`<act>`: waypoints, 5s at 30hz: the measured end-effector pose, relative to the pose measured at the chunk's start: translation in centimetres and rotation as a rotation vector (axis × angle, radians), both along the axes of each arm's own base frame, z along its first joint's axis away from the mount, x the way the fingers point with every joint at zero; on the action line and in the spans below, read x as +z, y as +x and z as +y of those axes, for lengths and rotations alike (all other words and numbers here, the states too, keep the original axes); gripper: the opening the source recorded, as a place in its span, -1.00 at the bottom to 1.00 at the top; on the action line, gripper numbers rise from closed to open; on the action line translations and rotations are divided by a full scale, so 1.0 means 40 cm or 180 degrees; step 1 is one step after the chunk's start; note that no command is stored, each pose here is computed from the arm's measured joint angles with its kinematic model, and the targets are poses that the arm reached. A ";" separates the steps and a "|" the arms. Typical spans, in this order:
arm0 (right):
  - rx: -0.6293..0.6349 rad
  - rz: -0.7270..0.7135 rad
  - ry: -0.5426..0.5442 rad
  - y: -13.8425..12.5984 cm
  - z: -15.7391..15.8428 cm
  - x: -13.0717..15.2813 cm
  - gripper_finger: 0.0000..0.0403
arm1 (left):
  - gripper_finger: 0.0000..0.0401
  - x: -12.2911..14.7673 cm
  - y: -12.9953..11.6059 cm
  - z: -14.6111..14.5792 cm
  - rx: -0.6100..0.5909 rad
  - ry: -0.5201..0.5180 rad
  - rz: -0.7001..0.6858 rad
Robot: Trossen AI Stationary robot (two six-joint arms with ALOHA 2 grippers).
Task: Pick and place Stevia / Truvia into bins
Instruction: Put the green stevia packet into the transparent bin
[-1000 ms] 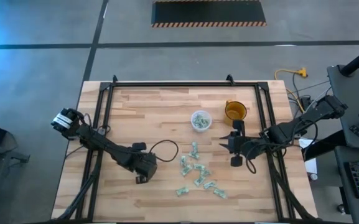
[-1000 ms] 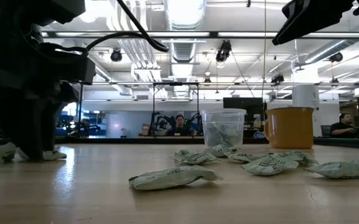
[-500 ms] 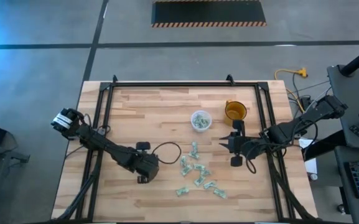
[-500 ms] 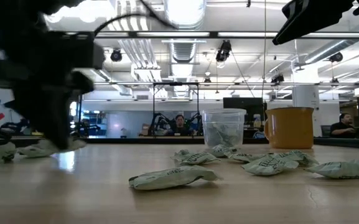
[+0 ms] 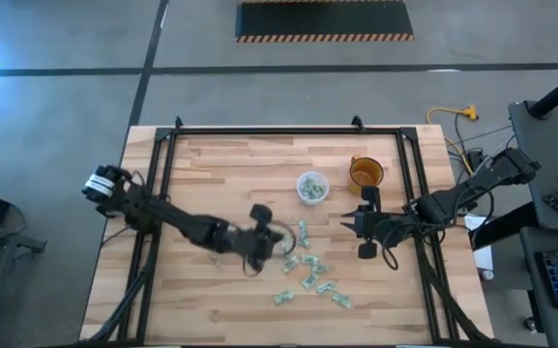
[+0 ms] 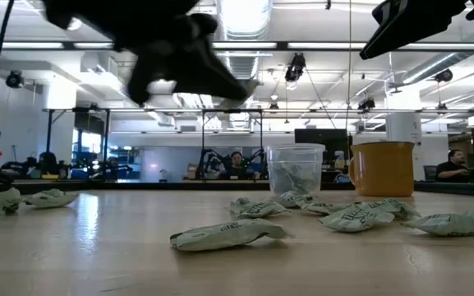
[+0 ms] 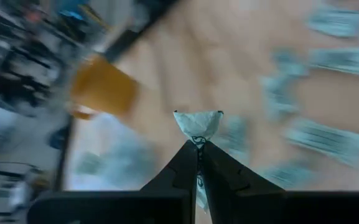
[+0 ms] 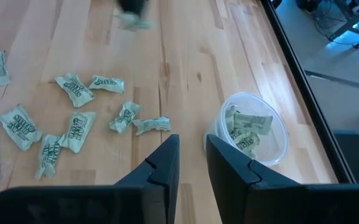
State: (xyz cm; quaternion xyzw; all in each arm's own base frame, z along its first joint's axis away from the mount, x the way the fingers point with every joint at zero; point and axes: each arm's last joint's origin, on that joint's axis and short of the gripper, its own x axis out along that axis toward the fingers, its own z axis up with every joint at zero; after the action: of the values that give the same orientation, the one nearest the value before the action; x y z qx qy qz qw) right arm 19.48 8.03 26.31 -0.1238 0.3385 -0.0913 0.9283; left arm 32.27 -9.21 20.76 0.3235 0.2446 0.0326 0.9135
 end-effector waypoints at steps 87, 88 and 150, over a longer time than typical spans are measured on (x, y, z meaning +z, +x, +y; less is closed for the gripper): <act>0.1196 0.0339 0.0917 0.110 0.091 -0.256 -0.49 | -0.14 -0.061 -0.079 0.123 0.0401 -0.1581 0.0926; 0.1174 0.0339 0.0937 0.120 0.096 -0.259 -0.49 | -0.14 -0.063 -0.084 0.124 0.0422 -0.1591 0.0945; 0.0738 0.1485 0.0861 0.204 0.081 -0.323 -0.96 | -0.14 -0.064 -0.094 0.124 0.0467 -0.1655 0.0944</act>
State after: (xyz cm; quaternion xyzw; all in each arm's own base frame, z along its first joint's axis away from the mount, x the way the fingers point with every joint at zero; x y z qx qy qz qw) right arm 27.64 11.29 13.39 -0.0544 0.5355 0.0923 0.8377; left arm 28.52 -4.26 18.22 0.0616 0.3981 -0.0129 0.9152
